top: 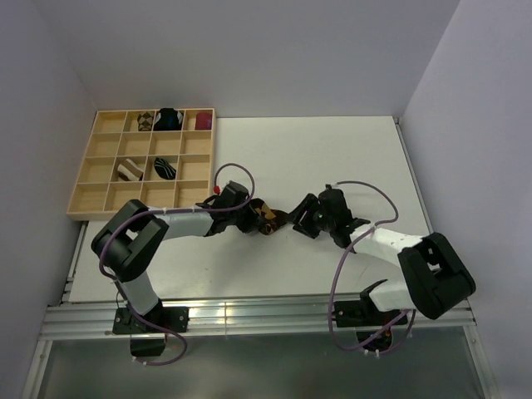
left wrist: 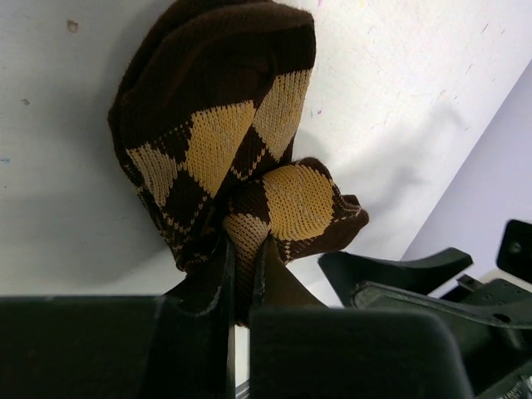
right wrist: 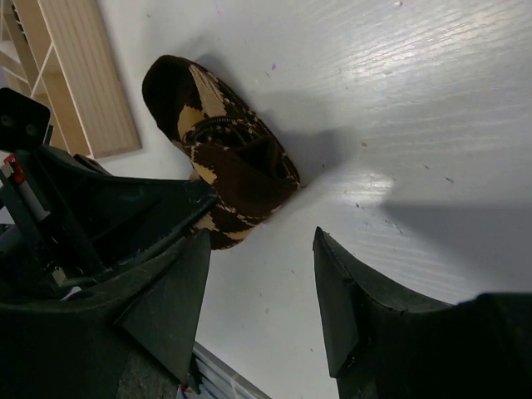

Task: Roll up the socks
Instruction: Roll the sock at the center of the board.

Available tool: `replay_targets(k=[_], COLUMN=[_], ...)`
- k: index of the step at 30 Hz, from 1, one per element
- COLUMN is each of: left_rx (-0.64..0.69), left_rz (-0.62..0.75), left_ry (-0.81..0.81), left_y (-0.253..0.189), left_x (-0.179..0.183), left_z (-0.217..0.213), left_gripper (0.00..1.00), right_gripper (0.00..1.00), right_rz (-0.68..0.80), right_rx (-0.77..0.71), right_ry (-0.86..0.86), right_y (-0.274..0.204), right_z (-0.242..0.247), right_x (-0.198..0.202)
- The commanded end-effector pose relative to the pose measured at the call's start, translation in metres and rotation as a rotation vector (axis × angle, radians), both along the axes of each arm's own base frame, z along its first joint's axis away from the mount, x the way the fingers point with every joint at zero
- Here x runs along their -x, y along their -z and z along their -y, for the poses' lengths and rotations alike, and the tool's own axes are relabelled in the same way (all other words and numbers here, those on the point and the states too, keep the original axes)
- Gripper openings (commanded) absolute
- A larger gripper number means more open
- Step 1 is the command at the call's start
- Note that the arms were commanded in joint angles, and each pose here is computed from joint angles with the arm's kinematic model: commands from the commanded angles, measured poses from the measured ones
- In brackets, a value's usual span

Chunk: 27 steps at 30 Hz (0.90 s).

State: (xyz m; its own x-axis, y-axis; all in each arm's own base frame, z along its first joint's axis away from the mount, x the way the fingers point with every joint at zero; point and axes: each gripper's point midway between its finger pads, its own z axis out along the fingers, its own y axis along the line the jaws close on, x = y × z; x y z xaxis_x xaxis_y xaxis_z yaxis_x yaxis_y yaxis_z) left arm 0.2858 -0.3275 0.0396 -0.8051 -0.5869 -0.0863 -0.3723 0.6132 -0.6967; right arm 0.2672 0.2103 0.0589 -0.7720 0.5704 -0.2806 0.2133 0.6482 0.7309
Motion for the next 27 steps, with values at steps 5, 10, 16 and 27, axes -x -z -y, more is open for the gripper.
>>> replay_targets(k=[5, 10, 16, 27], left_rx=[-0.158, -0.149, -0.148, -0.149], left_rz=[-0.164, -0.147, -0.157, -0.167], left_ry=[-0.025, -0.025, -0.019, -0.009], left_y=[0.061, 0.062, 0.067, 0.072], left_x=[0.029, 0.024, 0.025, 0.024], left_z=[-0.033, -0.03, -0.029, -0.029], left_gripper=[0.0, 0.0, 0.0, 0.0], right_gripper=[0.6, 0.61, 0.62, 0.51], right_rz=[0.043, 0.008, -0.021, 0.012], right_rx=[-0.116, -0.133, -0.102, -0.084], right_ry=[-0.017, -0.035, 0.009, 0.106], right_y=[-0.007, 0.007, 0.031, 0.042], right_z=[-0.028, -0.037, -0.032, -0.018], right_x=[-0.018, -0.016, -0.017, -0.027])
